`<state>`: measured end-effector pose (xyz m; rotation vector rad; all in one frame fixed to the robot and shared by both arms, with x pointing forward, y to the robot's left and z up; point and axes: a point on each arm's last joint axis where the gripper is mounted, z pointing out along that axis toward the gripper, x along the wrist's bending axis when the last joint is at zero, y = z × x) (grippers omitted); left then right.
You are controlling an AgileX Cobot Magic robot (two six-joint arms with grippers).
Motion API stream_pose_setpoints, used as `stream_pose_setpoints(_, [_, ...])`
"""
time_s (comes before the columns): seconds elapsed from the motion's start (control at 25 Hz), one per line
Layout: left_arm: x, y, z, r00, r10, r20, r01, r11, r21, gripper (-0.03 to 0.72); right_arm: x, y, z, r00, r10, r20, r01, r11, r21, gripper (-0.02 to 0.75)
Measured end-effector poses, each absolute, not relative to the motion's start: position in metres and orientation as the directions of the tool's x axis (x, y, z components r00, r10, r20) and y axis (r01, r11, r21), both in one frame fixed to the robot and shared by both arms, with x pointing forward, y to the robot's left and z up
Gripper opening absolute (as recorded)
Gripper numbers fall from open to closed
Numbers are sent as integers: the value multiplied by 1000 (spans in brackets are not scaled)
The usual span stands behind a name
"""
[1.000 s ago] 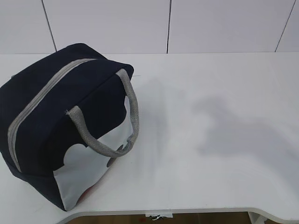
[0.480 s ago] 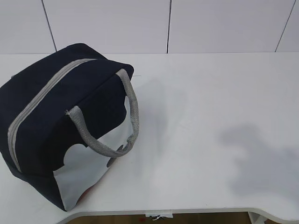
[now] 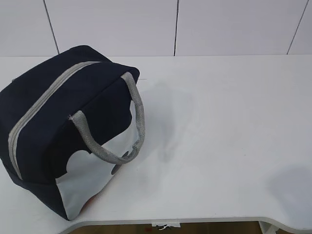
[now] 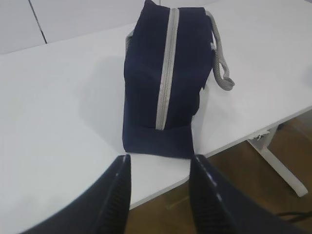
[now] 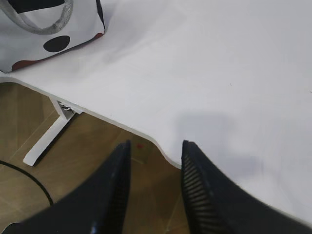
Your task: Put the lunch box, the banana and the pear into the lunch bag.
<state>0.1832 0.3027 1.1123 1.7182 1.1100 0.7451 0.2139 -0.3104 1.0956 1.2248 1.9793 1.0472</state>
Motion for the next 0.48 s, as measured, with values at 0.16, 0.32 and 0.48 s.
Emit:
stream_pose_setpoints(0.16, [185, 306, 1110, 376, 926, 34, 353, -177, 919, 306, 207, -317, 1078, -384, 918, -97, 415, 265, 870, 272])
stream_pose_setpoints(0.32, [190, 306, 1104, 368, 929, 38, 376, -186, 908, 305, 214, -315, 1062, -378, 919, -110, 455, 288, 842, 272])
stream_pose_setpoints(0.48, [201, 303, 1088, 370, 929, 30, 428, -199, 882, 305, 221, -312, 1048, -385, 917, -104, 491, 299, 818, 272])
